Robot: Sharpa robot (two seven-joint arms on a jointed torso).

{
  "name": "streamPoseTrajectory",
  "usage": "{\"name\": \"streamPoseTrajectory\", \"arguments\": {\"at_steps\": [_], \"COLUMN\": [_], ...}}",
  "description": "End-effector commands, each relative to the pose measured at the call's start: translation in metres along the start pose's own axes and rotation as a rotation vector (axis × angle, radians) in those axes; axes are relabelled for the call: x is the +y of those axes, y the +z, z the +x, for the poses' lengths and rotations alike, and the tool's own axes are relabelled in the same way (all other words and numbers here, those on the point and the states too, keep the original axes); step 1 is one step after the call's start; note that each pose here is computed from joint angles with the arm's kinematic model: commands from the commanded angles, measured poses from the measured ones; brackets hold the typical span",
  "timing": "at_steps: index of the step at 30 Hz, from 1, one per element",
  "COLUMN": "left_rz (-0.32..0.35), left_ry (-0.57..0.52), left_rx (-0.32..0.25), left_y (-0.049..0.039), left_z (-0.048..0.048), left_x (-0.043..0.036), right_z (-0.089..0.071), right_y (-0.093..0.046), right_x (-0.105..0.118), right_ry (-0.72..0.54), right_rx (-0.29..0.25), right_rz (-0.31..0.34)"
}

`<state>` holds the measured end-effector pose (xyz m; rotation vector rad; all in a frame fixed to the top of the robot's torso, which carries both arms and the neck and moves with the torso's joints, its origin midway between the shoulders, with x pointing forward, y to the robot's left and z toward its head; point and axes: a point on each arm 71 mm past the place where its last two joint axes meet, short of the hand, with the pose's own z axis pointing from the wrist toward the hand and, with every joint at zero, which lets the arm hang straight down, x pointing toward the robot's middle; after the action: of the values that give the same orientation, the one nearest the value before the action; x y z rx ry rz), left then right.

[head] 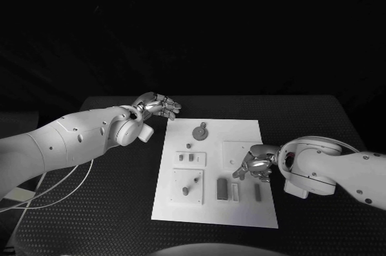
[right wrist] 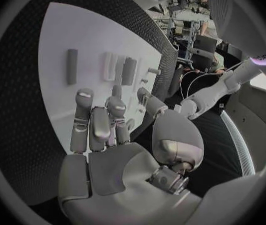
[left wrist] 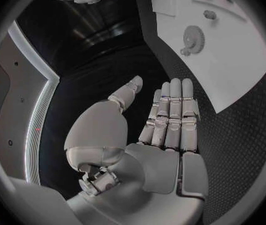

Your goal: Assemble the parts on the task board

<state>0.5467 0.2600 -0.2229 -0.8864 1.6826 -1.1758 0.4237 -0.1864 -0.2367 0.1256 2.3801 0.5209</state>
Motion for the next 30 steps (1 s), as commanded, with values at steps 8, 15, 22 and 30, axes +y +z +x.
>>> {"name": "streamPoseTrajectory", "arguments": {"at_steps": [8,15,22,30], "left_rz": [0.013,0.014,0.016,0.016], "left_ry": [-0.008,-0.008,-0.009,-0.01], "left_rx": [0.008,0.012,0.012,0.014], "left_y": [0.001,0.0017,0.0011,0.0002], "left_z": [0.0016,0.0029,0.0032,0.003], "left_x": [-0.0016,-0.0015,-0.0017,-0.0017], "right_z": [-0.006,-0.006,0.002,0.018], "right_y": [-0.013,-0.019,-0.017,-0.008], "right_x": [-0.034,-0.05,-0.056,-0.058], "right_ry": [-0.042,-0.128,-0.185,-0.199], "right_rx": [0.012,0.014,0.027,0.047], "right_rz": [0.075,0.138,0.159,0.161]}}
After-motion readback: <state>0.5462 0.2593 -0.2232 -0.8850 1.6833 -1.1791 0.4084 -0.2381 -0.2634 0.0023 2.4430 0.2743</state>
